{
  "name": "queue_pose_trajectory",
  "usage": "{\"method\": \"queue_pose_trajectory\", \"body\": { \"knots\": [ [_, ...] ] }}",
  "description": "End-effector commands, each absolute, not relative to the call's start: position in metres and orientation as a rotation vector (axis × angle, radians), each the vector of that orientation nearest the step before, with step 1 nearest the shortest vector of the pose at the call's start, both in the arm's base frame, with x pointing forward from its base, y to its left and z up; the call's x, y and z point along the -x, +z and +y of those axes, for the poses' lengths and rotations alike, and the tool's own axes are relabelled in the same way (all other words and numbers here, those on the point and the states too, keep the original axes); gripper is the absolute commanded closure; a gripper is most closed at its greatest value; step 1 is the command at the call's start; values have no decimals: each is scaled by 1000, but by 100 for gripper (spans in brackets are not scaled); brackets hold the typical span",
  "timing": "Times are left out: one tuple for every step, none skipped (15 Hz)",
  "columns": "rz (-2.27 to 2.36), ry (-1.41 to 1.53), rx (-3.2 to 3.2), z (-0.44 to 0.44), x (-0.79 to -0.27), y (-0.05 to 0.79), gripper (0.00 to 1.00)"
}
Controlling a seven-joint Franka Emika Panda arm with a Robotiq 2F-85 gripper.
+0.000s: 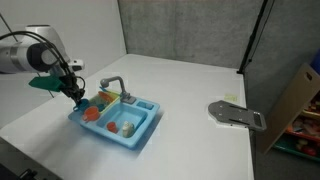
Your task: Pick up the blue mug and drop it in the sink
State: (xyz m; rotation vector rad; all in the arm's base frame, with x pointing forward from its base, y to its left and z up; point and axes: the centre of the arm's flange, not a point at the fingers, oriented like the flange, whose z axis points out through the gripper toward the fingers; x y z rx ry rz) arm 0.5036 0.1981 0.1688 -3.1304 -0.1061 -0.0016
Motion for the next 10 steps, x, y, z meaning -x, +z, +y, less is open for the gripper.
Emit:
{"method": "queue_pose_trajectory", "body": {
  "knots": [
    [-77, -7, 3130, 192, -504, 190, 98],
    [-75, -11, 3132, 191, -505, 193, 98],
    [-71, -12, 3135, 190, -506, 197, 98],
    [-69, -13, 3137, 190, -506, 200, 98],
    [-69, -8, 3139, 189, -506, 204, 98],
    [-66, -11, 3142, 188, -506, 208, 98],
    [-67, -8, 3143, 187, -506, 212, 98],
    [-66, -6, 3146, 186, -506, 216, 98],
    [-66, -1, 3148, 185, -506, 219, 98],
    [-63, 4, 3150, 183, -505, 223, 98]
  ]
}}
